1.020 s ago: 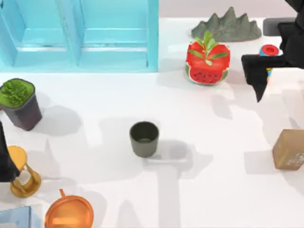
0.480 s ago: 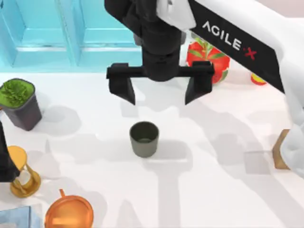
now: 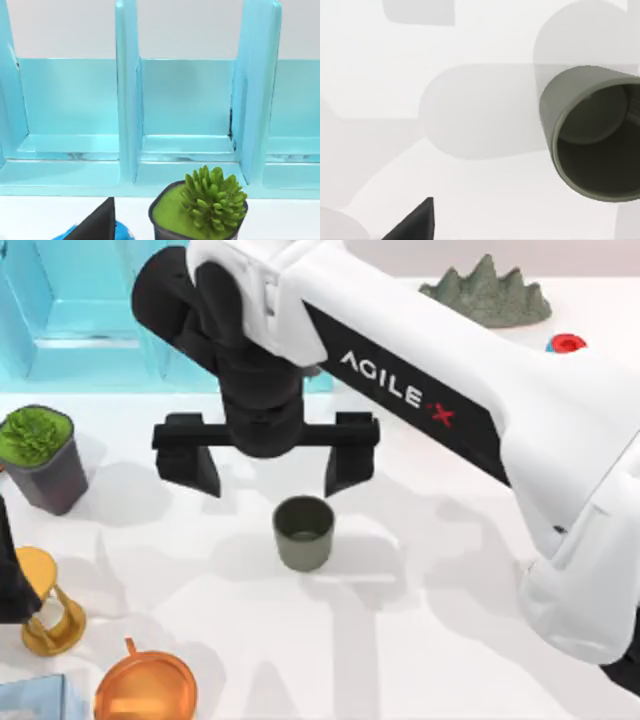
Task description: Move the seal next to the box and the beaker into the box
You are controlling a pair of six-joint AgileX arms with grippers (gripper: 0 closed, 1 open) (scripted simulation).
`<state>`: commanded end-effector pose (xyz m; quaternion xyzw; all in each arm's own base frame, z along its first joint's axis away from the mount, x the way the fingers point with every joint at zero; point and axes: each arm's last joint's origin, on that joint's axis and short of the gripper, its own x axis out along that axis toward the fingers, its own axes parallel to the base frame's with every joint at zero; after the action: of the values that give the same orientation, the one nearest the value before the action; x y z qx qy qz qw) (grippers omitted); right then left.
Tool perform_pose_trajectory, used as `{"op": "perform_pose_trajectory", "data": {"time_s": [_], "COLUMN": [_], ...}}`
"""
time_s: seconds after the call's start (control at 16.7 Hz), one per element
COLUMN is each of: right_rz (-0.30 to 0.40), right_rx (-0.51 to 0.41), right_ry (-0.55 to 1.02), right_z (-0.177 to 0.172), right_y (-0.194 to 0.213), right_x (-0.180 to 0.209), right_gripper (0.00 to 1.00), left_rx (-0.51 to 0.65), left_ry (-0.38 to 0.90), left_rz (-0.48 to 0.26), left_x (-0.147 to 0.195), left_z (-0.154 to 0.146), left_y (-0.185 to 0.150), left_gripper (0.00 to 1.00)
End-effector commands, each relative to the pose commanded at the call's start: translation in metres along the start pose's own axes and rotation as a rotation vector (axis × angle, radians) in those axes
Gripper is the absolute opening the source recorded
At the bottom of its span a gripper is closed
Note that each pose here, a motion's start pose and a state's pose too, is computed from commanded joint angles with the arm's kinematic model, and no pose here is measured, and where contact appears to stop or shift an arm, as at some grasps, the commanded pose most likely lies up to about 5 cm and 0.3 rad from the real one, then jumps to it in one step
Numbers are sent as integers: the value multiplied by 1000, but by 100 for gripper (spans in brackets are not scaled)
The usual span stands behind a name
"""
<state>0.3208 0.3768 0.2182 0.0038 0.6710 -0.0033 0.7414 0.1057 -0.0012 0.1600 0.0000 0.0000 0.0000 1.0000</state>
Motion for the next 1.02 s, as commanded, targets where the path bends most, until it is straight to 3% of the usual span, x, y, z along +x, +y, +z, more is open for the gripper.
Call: {"op": "perform_pose_trajectory", "data": {"time_s": [0.24, 0.66, 0.96, 1.02], "right_rz": [3, -1, 0, 0], "right_rx": [0, 0, 0, 0], "right_ry": [-2, 1, 0, 0], "right_z": [2, 1, 0, 0], "right_y": [0, 1, 0, 0], "right_x": [8, 74, 80, 80], "right_gripper": [100, 100, 100, 92], "left_rx": [0, 0, 0, 0], "left_ry": [0, 0, 0, 0], "left_rz": [0, 0, 0, 0], "left_x": [0, 0, 0, 0], "left_z": [0, 0, 0, 0], "left_y": [0, 0, 0, 0], "left_gripper": [100, 100, 100, 100]}}
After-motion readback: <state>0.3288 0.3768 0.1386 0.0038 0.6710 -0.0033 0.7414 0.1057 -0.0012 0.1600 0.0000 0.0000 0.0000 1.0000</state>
